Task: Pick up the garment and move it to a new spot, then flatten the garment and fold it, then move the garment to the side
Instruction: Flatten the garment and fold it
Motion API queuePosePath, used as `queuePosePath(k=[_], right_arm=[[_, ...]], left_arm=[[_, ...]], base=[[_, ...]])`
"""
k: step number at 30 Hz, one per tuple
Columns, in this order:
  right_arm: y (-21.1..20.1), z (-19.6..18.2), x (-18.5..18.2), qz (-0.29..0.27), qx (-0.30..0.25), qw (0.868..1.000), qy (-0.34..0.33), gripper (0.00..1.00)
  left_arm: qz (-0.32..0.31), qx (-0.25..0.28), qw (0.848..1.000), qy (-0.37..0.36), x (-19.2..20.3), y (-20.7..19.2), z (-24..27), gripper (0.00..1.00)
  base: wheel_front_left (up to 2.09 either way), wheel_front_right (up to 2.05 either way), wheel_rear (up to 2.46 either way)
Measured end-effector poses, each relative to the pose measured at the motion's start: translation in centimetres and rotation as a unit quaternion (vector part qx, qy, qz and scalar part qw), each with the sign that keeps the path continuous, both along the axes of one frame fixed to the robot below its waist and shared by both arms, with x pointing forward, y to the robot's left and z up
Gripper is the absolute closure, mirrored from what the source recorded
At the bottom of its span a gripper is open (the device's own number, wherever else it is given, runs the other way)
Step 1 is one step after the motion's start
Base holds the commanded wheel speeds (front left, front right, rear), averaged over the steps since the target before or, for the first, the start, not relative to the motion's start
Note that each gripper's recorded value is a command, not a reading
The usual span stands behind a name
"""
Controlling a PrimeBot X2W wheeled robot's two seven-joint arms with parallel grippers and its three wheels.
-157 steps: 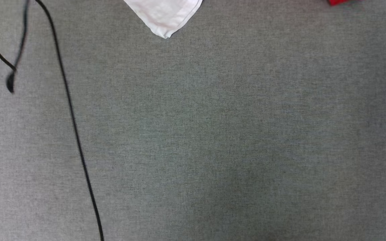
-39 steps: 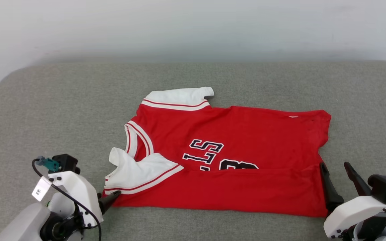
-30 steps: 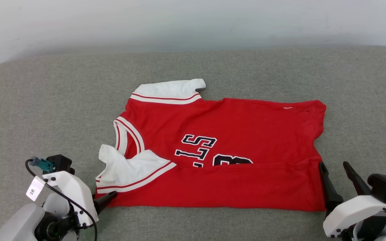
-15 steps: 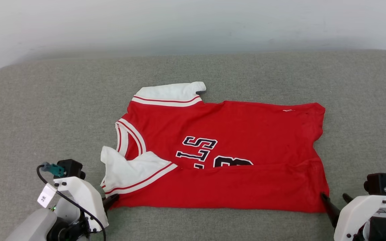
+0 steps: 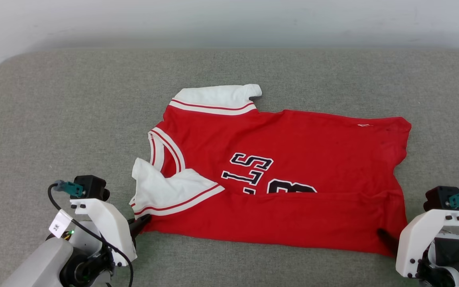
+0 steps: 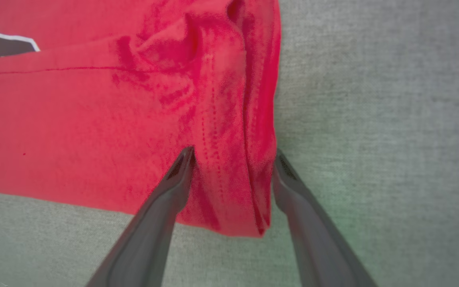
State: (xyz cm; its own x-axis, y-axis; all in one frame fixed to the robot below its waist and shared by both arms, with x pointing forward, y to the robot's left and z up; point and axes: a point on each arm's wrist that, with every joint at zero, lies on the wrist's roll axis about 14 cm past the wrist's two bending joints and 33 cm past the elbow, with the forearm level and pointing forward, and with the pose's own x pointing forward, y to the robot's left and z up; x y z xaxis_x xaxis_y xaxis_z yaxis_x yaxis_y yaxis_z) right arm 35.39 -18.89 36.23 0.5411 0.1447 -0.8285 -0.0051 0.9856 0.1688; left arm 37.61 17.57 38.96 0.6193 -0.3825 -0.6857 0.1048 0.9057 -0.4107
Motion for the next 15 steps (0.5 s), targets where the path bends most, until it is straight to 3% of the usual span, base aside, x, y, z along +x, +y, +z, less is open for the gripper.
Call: queuePosePath(k=[1, 2, 15], right_arm=[[0.1, -0.2, 0.0, 0.001, 0.003, 1.000, 0.006, 0.92], [0.2, -0.3, 0.1, 0.001, 0.004, 1.000, 0.008, 1.00], [1.4, 2.1, 0.8, 0.022, 0.008, 0.999, -0.041, 1.00]], left_arm=[[0.001, 0.000, 1.000, 0.000, 0.0, 0.1, 0.0, 1.00], [0.002, 0.000, 1.000, 0.000, 0.0, 0.1, 0.0, 1.00], [0.051, 0.005, 0.998, -0.046, -0.5, 1.2, 1.6, 1.00]], base=[[0.00, 0.00, 0.00], [0.00, 0.00, 0.00], [0.00, 0.00, 0.00]])
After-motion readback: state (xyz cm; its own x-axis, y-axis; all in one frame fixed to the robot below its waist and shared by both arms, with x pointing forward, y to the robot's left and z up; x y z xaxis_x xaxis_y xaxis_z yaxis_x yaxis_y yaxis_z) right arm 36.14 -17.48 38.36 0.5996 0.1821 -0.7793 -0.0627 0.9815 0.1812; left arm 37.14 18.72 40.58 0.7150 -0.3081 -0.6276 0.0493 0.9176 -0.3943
